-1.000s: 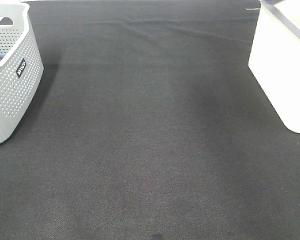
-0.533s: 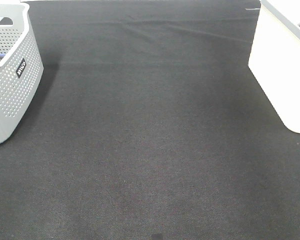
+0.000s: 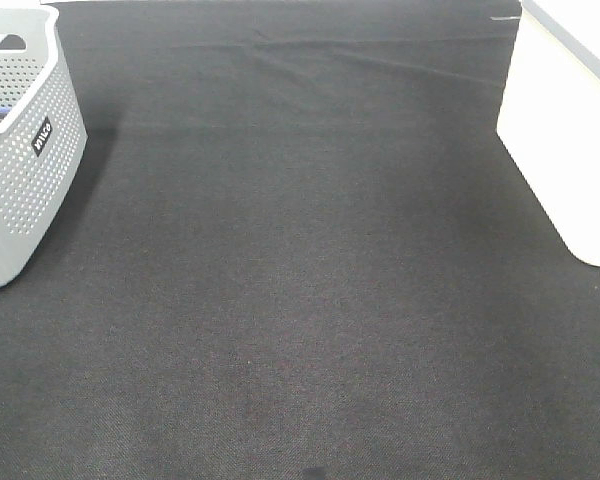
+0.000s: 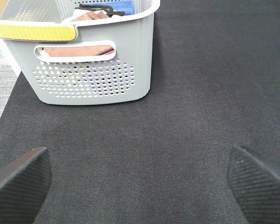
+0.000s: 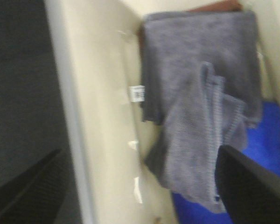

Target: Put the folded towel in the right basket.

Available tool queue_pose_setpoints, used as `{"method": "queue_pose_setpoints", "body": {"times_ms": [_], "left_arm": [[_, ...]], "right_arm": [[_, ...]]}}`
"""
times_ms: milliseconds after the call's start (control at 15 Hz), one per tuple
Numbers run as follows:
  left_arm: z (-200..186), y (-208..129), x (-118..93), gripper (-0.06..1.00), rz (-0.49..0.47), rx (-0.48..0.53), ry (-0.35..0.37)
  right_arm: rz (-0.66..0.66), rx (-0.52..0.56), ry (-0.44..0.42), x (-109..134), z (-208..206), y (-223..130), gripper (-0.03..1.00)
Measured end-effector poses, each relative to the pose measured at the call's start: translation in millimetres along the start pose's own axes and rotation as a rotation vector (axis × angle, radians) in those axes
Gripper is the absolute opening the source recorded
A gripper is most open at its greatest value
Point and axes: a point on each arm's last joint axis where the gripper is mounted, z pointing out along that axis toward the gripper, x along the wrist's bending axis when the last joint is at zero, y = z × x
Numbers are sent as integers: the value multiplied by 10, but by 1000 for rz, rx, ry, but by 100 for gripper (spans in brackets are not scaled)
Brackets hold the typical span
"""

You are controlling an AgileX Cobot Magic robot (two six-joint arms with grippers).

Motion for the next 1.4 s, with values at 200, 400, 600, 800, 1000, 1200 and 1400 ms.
{"method": "queue_pose_setpoints", "body": {"times_ms": [200,400,600,800,1000,1200,1400], "left_arm": [[0,0,0,97,0,0,0],[0,0,0,97,0,0,0],[0,0,0,97,0,0,0],[0,0,0,97,0,0,0],[0,0,0,97,0,0,0],[0,0,0,97,0,0,0],[0,0,0,97,0,0,0]], "right_arm": [[-146,-44,24,619,-257,-49,80],[-228,-54,37,944,-530,-228,81],[-233,-22,38,957,-781,-520,81],[-240,52,-12,815,-1014,-1059,81],[-214,147,-25,670,-1126,-1739,81],[-205,246,-36,478,-1152,-2606,81],[-204,228,-35,336,-1181,-3247,80]]}}
